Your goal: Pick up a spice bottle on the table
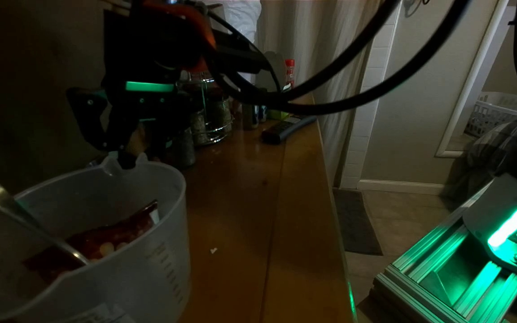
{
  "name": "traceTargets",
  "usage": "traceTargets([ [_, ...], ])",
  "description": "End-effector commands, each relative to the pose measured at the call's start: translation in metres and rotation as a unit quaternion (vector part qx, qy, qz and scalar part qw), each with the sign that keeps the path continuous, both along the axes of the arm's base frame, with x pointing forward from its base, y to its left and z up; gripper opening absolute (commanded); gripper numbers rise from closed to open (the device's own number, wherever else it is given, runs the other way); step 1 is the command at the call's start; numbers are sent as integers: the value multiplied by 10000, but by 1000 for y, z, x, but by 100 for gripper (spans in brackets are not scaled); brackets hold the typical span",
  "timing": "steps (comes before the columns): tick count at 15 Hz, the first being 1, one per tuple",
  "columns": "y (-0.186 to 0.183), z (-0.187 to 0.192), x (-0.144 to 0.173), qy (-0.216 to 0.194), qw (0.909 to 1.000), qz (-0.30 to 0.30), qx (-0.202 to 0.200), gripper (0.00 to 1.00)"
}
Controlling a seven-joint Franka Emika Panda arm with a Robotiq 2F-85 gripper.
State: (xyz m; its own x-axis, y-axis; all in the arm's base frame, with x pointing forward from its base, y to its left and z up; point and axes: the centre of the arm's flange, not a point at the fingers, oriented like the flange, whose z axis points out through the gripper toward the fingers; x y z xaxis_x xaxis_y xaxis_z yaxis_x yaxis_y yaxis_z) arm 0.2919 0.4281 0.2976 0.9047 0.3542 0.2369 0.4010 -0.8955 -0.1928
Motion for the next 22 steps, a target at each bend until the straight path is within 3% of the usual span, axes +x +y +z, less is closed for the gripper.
traceTargets([
  [1, 4, -2, 5, -2, 9998, 109, 143, 88],
  [4, 7, -10, 7, -6, 9997, 193, 147, 100],
  [14, 26, -34, 11, 245, 9973, 542, 432, 100],
  [22, 27, -42, 27, 137, 9982, 499, 312, 100],
])
